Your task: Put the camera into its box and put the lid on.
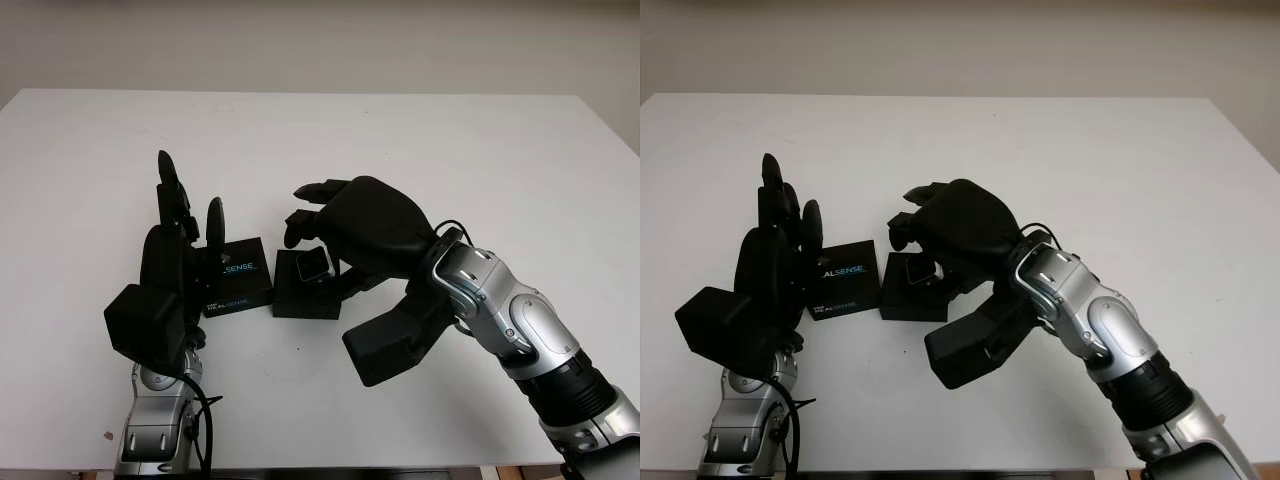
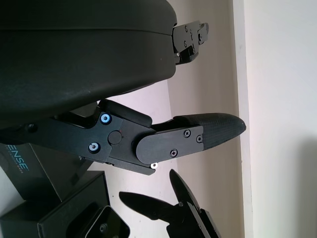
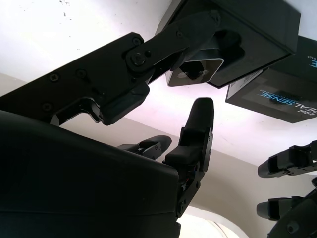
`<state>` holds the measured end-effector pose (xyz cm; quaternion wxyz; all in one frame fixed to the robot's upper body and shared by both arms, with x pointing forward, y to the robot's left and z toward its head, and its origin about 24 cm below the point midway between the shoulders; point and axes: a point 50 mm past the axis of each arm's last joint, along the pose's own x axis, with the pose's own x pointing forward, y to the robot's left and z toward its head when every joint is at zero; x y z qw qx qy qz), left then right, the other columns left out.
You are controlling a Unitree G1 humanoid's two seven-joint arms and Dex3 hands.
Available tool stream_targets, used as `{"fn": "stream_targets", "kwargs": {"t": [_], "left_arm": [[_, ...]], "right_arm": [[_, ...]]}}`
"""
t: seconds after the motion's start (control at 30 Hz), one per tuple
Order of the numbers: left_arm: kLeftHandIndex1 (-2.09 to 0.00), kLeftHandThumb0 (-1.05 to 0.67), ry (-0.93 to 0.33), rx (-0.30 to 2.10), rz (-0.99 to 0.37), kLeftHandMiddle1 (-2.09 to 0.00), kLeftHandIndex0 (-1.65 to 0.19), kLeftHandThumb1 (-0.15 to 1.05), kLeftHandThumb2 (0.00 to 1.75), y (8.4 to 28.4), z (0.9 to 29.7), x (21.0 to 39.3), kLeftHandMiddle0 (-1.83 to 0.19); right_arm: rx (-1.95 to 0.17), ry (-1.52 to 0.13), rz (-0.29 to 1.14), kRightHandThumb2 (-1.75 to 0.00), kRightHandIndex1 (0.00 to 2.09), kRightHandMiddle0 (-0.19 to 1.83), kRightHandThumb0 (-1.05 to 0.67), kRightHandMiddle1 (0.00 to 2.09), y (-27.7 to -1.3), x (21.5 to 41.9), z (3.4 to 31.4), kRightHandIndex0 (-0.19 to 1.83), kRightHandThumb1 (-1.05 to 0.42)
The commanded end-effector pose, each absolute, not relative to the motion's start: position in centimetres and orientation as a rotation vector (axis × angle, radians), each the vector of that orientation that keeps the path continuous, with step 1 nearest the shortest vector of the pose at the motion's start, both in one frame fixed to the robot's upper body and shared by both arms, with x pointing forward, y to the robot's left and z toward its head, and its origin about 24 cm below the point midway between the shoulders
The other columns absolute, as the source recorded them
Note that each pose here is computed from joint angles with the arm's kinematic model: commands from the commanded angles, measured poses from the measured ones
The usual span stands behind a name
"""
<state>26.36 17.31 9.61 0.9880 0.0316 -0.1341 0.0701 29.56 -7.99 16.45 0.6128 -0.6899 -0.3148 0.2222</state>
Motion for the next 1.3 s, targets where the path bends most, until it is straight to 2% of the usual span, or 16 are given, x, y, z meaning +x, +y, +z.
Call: {"fn": "stream_targets", "kwargs": {"t": [0.0,0.17,0.8,0.93,1.27], "left_arm": [[0.0,-0.71,-0.29,0.061,0.142,0.0,0.19,1.05,0.59,17.15,10.01,26.43,0.19],[0.0,-0.7,-0.286,0.059,0.14,0.0,0.19,1.05,0.58,17.15,9.95,26.38,0.19],[0.0,-0.7,-0.295,0.057,0.142,0.0,0.19,1.05,0.58,17.21,9.93,26.5,0.19],[0.0,-0.71,-0.289,0.06,0.144,0.0,0.19,1.05,0.58,17.24,9.91,26.44,0.19],[0.0,-0.71,-0.287,0.053,0.149,0.0,0.19,1.05,0.57,17.22,9.93,26.39,0.19]], "right_arm": [[-1.594,-0.731,0.509,-0.06,0.09,0.45,-0.71,1.03,-8.01,29.64,16.18,0.49,-0.82],[-1.604,-0.734,0.494,-0.06,0.09,0.43,-0.7,1.03,-8.01,29.98,15.91,0.5,-0.83],[-1.611,-0.728,0.479,-0.05,0.07,0.5,-0.7,0.71,-8.15,30.58,15.48,0.52,-0.82],[-1.606,-0.724,0.481,-0.06,0.07,0.58,-0.7,0.77,-8.2,30.58,15.44,0.53,-0.83],[-1.62,-0.735,0.482,-0.05,0.09,0.57,-0.67,1.21,-8.3,30.52,15.36,0.58,-0.85]]}}
